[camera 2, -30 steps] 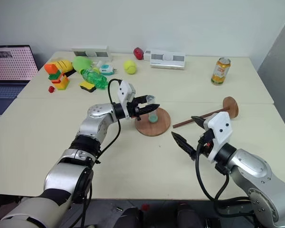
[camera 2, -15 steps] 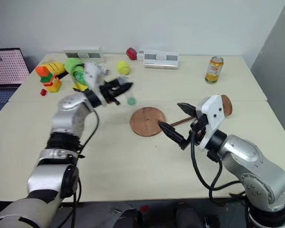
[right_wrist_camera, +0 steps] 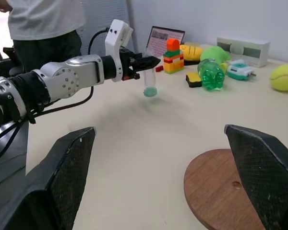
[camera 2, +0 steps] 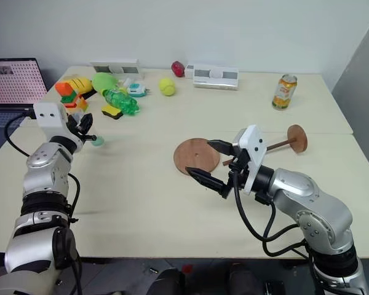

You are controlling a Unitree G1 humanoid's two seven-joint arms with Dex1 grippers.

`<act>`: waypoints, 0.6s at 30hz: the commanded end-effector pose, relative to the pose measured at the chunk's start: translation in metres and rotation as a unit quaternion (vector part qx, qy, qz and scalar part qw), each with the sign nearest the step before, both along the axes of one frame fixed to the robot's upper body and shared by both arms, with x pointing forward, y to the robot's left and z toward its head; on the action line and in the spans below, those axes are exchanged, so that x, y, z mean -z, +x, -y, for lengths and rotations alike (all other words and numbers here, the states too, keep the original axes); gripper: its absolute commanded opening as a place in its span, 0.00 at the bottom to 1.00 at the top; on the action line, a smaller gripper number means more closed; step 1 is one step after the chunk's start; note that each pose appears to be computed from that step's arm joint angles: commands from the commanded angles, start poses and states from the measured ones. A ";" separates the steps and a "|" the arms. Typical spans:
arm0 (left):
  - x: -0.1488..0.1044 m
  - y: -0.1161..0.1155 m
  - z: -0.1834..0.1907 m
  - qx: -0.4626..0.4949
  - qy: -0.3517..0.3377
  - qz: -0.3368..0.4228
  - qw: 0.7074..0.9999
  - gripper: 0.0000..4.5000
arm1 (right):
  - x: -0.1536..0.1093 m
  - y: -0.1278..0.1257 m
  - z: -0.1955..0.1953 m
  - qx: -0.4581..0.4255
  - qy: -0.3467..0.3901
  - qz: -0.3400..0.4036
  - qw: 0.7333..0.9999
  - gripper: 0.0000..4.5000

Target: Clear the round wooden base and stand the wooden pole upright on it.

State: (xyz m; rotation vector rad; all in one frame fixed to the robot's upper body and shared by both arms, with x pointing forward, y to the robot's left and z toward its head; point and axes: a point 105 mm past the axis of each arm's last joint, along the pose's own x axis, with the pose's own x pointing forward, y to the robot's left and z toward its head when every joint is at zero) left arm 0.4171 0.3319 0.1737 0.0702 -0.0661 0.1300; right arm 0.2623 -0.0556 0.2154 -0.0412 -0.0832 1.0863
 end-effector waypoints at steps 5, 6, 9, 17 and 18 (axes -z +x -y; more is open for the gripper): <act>-0.015 0.008 -0.004 -0.021 -0.018 0.033 0.999 0.28 | -0.012 -0.004 0.001 0.001 0.001 0.024 1.000 1.00; -0.015 0.008 -0.004 -0.022 -0.020 0.034 0.999 0.28 | -0.013 -0.004 0.001 0.001 0.001 0.024 1.000 1.00; -0.017 0.009 -0.003 -0.017 -0.019 0.039 0.999 0.43 | -0.015 -0.004 0.001 0.005 0.001 0.024 1.000 1.00; -0.025 0.006 -0.003 -0.009 -0.012 0.051 0.999 0.76 | -0.017 -0.003 0.001 0.012 0.004 0.020 1.000 1.00; -0.026 0.005 -0.004 -0.008 -0.012 0.053 0.998 0.82 | -0.016 -0.003 0.001 0.014 0.004 0.019 1.000 1.00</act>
